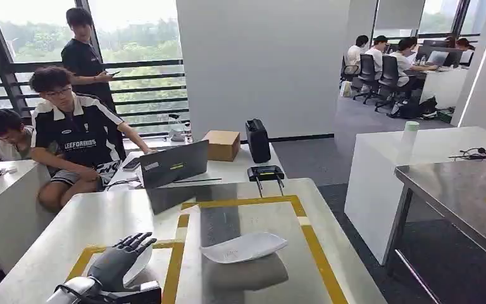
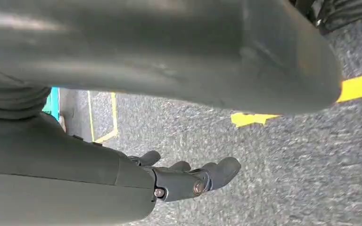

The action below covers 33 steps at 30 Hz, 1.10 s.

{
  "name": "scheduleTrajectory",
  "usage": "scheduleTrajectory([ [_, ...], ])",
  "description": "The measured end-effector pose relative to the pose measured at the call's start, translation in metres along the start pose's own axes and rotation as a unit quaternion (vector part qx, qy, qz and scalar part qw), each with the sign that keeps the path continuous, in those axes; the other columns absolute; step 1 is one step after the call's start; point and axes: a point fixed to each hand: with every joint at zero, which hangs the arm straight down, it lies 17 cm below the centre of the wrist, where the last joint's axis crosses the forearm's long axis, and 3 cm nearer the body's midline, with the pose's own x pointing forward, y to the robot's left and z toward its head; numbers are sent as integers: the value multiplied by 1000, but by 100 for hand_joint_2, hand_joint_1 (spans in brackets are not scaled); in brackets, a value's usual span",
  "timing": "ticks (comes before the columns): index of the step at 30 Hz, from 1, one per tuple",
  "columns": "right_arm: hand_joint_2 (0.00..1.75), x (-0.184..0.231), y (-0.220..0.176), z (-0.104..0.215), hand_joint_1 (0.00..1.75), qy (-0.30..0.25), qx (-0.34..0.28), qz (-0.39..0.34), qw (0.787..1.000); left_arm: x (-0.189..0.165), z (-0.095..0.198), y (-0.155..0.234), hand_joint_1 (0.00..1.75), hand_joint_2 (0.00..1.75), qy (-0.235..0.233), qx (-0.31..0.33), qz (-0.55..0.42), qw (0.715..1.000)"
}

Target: Take the parts from the cabinet and place them on the table.

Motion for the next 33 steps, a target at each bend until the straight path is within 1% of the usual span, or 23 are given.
scheduleTrajectory([
  [7,0,-2,1,0,0,1,1,0,1000,5,-4,5,0,175,-5,3,0,1000],
  [14,0,1,-3,0,0,-5,-2,-1,1000,7,1,-10,0,175,-6,-7,7,1000],
  [26,0,4,-4,0,0,-8,-3,-2,1000,6,2,-8,0,175,-9,-4,9,1000],
  [33,0,3,-5,0,0,-6,-4,-5,1000,10,-2,6,0,175,-17,14,16,1000],
])
